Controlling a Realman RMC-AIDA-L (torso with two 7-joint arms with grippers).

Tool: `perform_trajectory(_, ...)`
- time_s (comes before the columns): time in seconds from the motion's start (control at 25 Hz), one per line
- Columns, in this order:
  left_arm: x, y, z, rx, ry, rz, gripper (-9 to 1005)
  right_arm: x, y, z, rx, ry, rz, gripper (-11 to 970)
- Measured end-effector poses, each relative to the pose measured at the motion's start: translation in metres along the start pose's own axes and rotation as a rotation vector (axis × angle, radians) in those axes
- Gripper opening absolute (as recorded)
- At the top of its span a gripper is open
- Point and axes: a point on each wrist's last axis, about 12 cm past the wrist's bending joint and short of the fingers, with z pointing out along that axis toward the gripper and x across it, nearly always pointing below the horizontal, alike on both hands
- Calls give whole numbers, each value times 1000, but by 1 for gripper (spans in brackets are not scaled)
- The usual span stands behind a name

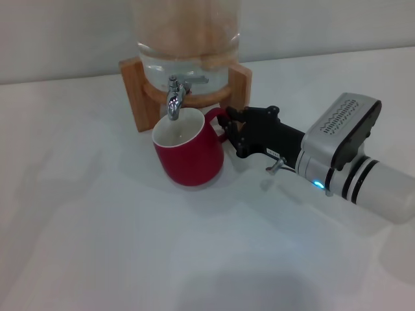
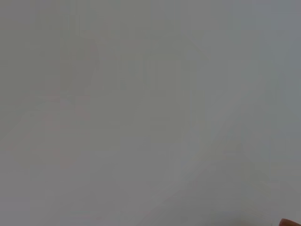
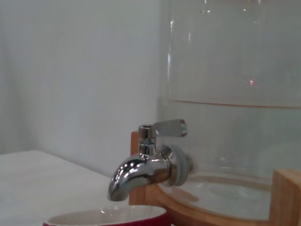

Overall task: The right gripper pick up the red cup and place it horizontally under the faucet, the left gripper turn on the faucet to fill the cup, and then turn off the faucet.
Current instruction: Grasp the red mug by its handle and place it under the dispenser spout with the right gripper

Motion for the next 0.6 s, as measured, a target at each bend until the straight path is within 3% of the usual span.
perform_trajectory(0.6,1,0,-2,-5,-1,-1,846,0,6,3,-14,13,-51,136)
